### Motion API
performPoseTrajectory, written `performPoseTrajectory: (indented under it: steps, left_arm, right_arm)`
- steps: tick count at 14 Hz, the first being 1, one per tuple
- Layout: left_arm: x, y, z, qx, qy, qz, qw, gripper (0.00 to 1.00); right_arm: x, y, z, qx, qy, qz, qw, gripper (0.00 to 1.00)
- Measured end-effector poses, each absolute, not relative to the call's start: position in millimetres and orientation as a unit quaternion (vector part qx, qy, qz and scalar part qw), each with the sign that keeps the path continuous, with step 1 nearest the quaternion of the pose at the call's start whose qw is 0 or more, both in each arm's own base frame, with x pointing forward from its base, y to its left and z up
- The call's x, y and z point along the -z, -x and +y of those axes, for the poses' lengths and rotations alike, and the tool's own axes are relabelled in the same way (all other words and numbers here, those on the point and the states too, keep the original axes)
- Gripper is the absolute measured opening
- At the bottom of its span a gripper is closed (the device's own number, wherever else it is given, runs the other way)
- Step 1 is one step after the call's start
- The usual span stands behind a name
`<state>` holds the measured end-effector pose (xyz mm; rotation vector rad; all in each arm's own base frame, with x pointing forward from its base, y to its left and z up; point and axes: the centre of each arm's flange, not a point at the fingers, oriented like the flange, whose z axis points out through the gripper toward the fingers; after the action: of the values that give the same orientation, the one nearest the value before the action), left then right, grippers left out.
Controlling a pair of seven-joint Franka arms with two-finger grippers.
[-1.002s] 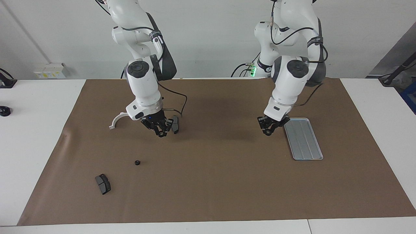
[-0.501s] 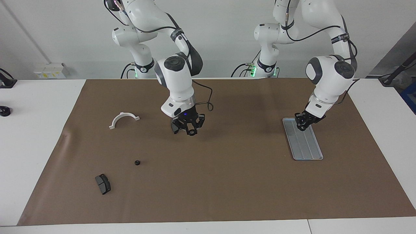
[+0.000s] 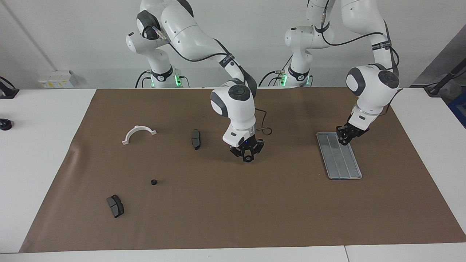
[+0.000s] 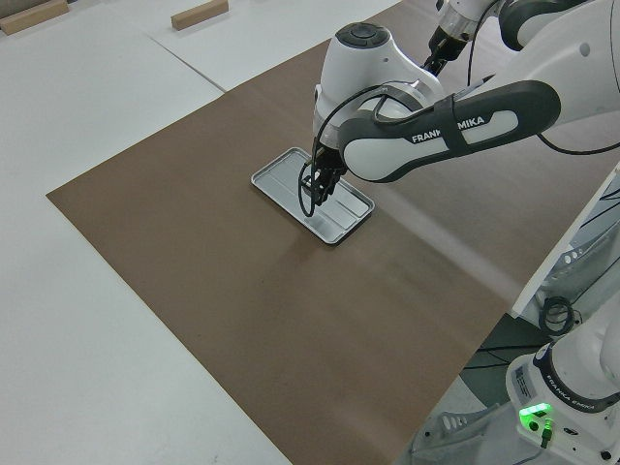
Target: Pick bearing gear from pile to tray
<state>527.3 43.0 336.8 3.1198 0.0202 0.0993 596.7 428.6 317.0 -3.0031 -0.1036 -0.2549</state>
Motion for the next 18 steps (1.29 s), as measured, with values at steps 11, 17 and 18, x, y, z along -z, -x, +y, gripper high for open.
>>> performPoseTrajectory:
  steps: [11,17,18]
  left_arm:
    - [-320,-516,46,-0.030,-1.000,-0.001,0.009,0.34]
    - [-323,-519,43,-0.039,-0.999,-0.006,0.009,0.72]
    - [-328,-521,41,-0.042,-0.999,-0.009,0.009,0.85]
  right_arm:
    - [-325,-605,421,0.100,0.993,-0.035,0.052,1.00]
    - [-398,-671,273,0.109,0.993,0.036,0.024,1.00]
    - [-401,-680,245,0.107,0.993,0.035,0.018,1.00]
